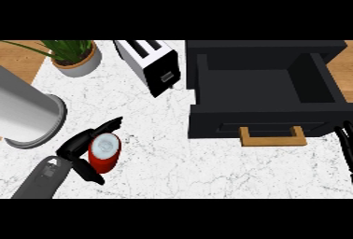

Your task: Pick up the can, place it into the drawer and close the drawer

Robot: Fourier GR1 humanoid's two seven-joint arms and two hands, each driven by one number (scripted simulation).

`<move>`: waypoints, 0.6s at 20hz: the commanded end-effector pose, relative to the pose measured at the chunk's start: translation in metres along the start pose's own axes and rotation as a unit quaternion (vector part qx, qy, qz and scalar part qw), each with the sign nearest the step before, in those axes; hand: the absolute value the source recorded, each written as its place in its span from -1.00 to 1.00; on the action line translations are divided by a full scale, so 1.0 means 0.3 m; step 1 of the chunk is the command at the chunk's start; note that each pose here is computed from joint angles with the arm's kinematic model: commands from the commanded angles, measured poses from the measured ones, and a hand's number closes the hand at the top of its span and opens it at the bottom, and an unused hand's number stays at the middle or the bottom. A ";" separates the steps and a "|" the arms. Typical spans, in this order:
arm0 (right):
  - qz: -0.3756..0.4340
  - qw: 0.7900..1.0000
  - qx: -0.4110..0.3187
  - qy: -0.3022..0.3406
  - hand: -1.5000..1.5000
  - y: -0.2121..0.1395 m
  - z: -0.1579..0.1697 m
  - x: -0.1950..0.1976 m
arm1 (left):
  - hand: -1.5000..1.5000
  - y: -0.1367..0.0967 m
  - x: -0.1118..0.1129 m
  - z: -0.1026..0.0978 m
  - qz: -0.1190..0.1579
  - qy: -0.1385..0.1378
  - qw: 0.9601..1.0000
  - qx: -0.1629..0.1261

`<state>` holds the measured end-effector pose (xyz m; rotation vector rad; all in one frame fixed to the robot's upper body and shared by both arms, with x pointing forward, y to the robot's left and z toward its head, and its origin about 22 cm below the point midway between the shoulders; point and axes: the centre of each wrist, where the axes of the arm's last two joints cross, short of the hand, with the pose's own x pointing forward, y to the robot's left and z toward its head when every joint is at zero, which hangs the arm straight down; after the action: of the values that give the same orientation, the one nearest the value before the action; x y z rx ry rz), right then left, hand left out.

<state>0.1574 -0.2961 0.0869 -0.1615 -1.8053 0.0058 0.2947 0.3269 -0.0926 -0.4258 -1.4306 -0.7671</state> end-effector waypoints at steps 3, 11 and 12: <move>-0.006 1.000 -0.007 -0.005 -1.00 0.004 0.026 0.002 | 1.00 -0.091 -0.012 -0.077 0.063 -0.064 0.995 -0.053; -0.013 1.000 -0.011 -0.011 -1.00 -0.007 0.005 -0.031 | 1.00 -0.047 0.013 -0.027 0.098 -0.062 0.990 -0.082; 0.002 1.000 -0.007 0.000 -1.00 -0.032 0.066 0.019 | 1.00 -0.072 0.008 -0.013 0.105 -0.067 0.988 -0.087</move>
<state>0.1499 -0.2976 0.0866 -0.1613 -1.8115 -0.0167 0.2909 0.3043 -0.0937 -0.5353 -1.4265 -0.7498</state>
